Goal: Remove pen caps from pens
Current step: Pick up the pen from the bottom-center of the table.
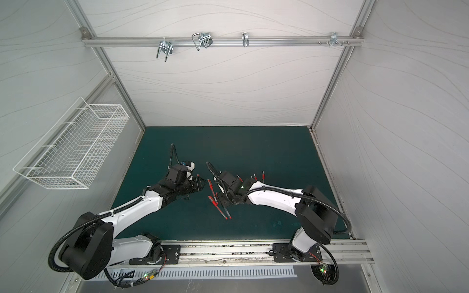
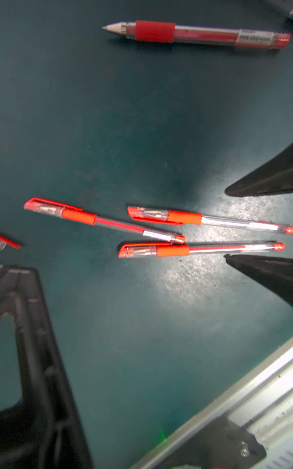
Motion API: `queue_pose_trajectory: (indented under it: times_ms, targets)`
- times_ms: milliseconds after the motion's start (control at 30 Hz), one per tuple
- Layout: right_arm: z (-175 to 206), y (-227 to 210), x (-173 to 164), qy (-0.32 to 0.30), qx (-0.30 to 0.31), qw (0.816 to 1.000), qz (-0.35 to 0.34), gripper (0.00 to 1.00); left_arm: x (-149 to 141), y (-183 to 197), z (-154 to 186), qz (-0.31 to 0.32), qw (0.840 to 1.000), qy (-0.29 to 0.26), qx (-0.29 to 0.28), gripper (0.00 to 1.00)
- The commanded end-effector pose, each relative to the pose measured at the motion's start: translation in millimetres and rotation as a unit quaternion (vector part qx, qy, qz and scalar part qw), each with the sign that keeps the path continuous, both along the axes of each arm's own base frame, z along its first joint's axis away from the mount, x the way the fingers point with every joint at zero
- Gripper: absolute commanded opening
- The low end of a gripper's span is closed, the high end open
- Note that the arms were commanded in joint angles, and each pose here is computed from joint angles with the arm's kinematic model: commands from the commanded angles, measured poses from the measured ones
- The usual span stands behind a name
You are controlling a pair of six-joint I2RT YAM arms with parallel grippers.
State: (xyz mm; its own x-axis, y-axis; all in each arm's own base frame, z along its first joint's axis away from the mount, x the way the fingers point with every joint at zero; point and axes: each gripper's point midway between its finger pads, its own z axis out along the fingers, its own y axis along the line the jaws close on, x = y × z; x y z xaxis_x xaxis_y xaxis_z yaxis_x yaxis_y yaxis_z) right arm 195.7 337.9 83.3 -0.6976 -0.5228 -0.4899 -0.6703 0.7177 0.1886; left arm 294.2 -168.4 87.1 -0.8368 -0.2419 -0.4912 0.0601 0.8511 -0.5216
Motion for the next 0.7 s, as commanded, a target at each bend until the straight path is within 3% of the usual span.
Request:
queue_pose_trajectory:
  times_ms: [0, 467, 667]
  targets:
    - [-16, -6, -3, 0.012, -0.029, 0.999, -0.001, 0.38, 10, -12, 13, -0.018, 0.999, -0.02, -0.021, 0.44]
    - [-48, -1, -14, 0.024, -0.088, 0.996, 0.024, 0.38, 9, -25, 5, -0.042, 0.998, 0.013, -0.039, 0.4]
    - [-54, -1, -16, 0.004, -0.115, 0.993, 0.029, 0.32, 6, -25, 3, -0.042, 0.998, 0.023, -0.038, 0.39]
